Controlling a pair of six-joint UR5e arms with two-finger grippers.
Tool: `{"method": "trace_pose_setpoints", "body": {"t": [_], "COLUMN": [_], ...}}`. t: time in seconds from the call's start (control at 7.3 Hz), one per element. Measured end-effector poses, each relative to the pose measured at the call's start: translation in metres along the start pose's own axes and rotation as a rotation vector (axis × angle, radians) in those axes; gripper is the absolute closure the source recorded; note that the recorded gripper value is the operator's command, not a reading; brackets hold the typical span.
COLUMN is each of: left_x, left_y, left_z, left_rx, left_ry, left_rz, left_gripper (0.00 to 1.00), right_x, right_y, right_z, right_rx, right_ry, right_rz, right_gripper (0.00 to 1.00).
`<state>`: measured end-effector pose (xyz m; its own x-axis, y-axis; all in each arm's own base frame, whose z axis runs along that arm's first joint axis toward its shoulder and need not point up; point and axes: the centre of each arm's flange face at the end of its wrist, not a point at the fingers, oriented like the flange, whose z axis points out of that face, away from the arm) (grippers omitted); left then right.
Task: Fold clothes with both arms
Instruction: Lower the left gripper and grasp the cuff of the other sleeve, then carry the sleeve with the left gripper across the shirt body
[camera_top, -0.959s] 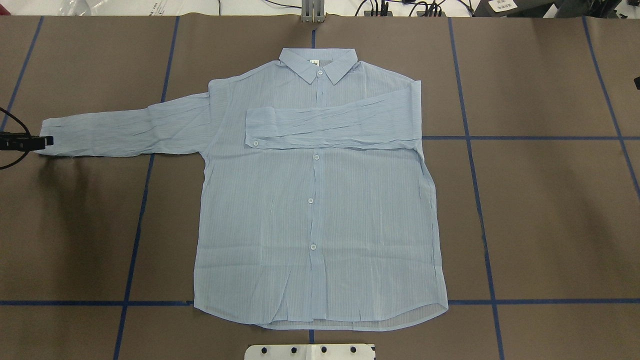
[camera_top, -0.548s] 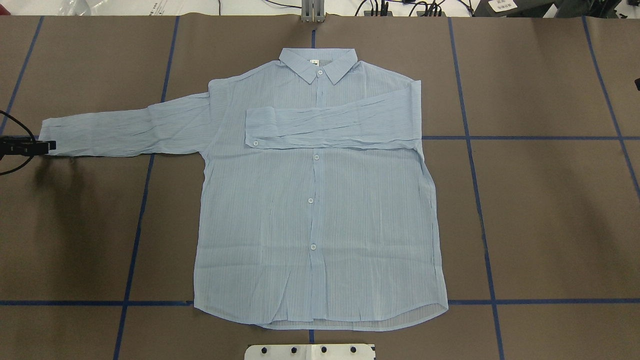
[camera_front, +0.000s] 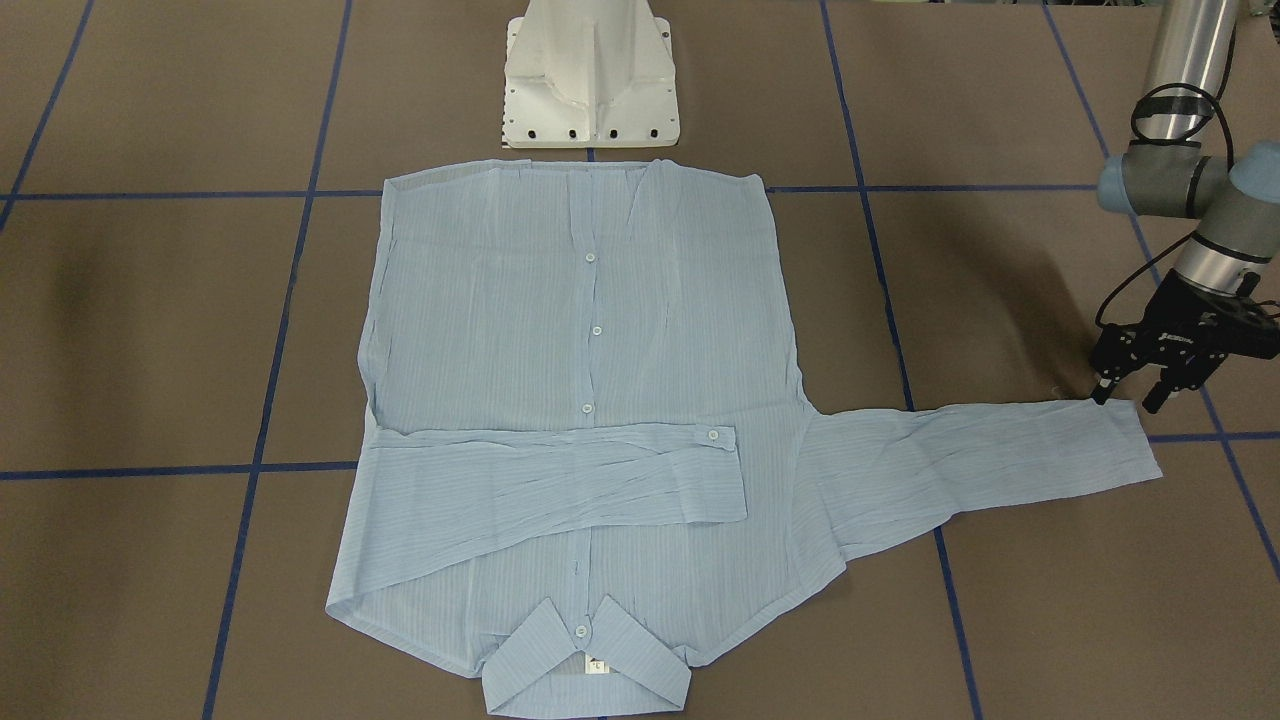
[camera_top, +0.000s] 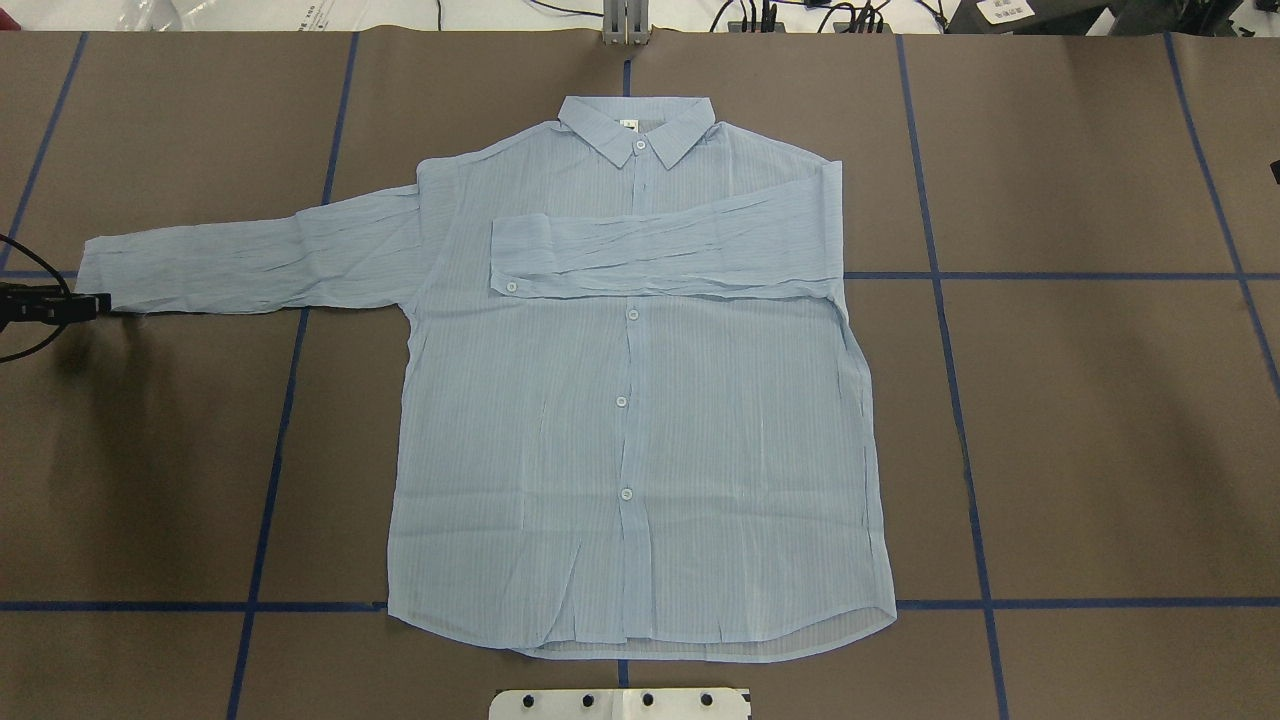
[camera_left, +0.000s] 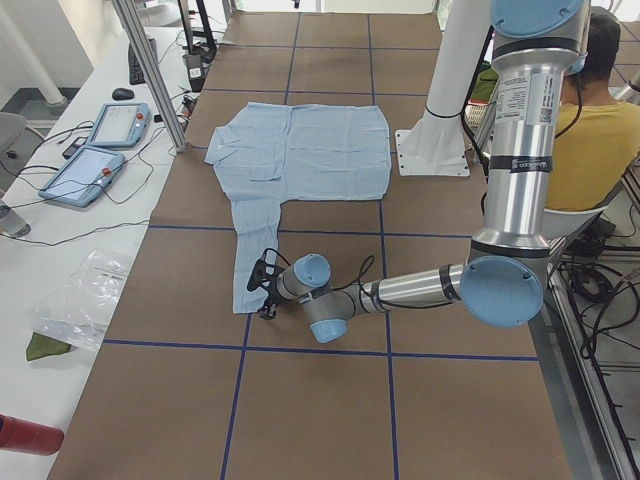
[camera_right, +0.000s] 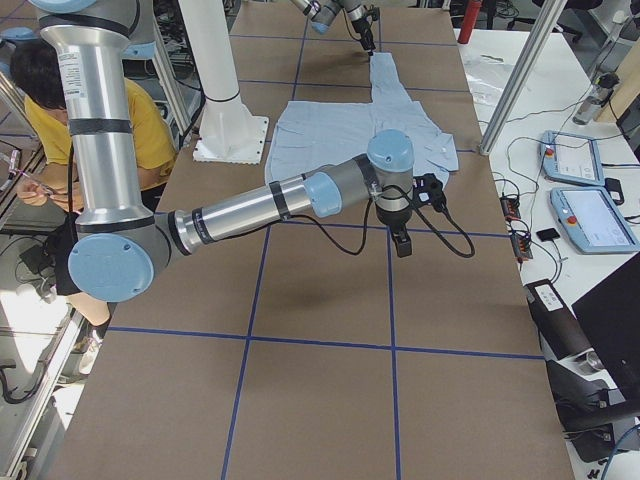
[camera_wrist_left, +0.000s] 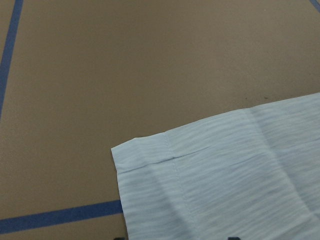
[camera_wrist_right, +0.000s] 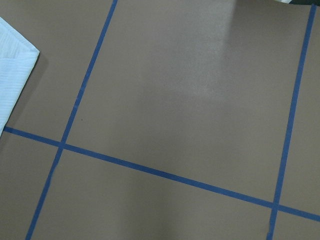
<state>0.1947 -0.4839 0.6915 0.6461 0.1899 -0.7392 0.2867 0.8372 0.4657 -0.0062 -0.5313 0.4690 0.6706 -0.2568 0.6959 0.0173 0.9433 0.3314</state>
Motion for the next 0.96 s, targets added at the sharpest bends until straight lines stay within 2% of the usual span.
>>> {"method": "trace_pose_setpoints", "body": {"t": [0.27,0.55,0.96], "left_x": [0.0007,0.0007,0.0012], "left_y": [0.0015,0.002,0.0027], "left_z": [0.0011,0.0011,-0.0007], "left_rx": [0.0,0.0,0.005], "left_ry": [-0.001,0.0,0.008], "left_rz": [0.004,0.006,0.009], "left_gripper": [0.57,1.0,1.0], "right_x": [0.0001,0.0002,0.0002], "right_y": [0.0,0.0001,0.0001], "right_z": [-0.0002,0.0001,0.0004], "right_rx": [0.0,0.0,-0.001], "right_ry": [0.0,0.0,0.0], "right_rz": [0.0,0.001,0.003], "right_gripper": [0.0,0.0,0.0]}}
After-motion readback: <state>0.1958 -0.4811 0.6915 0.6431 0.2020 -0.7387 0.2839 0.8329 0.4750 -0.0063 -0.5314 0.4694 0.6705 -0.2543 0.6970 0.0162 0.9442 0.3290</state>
